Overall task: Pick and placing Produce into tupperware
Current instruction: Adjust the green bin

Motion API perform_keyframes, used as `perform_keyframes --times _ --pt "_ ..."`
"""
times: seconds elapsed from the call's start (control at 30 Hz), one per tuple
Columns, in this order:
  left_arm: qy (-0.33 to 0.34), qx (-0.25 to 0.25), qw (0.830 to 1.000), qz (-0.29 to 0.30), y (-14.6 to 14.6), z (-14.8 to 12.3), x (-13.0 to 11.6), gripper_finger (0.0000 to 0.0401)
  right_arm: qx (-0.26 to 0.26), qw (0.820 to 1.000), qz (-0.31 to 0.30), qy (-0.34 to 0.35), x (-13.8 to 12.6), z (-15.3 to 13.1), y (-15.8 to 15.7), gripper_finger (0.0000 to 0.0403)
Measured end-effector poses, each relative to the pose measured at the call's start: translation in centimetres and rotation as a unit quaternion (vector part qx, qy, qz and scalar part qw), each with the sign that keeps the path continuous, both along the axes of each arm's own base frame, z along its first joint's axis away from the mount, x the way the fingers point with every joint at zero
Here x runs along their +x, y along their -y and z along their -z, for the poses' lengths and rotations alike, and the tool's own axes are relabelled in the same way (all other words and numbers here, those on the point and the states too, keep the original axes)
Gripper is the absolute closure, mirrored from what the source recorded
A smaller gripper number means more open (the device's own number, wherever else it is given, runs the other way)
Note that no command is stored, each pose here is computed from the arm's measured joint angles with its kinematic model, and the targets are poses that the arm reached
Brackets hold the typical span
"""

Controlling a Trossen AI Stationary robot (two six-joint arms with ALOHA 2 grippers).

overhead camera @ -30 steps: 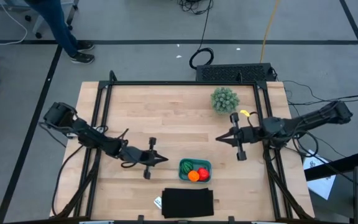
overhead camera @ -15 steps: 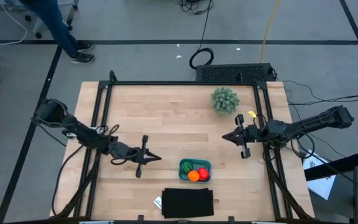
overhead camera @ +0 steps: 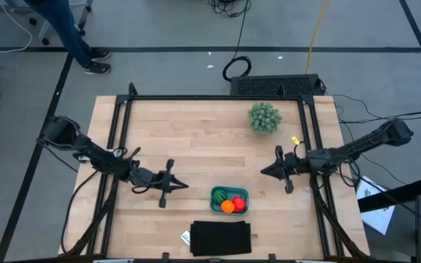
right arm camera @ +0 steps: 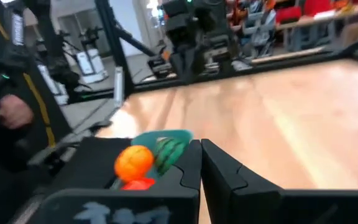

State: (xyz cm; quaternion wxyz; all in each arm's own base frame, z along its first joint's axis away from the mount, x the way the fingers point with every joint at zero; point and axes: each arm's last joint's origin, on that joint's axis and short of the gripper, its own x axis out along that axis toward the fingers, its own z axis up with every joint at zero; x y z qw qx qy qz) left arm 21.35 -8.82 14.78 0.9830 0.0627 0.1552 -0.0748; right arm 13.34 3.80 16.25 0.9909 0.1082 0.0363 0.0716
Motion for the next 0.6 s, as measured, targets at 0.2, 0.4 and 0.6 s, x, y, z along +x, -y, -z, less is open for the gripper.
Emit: perform_keyframes --times 0.2,0.4,0.6 --pt "-0.020 -0.013 1.000 -0.012 0.1 1.6 0.6 0.0401 0.026 0.998 -0.043 -0.047 -0.2 0.9 -1.3 0.0403" --pt "-0.022 -0.020 0.999 -0.018 0.0 2.7 1.8 0.0401 0.042 0.992 -0.073 -0.091 -0.2 1.9 -2.5 0.0403" --pt "-0.034 -0.030 0.999 -0.006 0.2 2.5 3.5 0.0401 0.055 0.989 -0.093 -0.101 0.1 2.5 -3.5 0.0403"
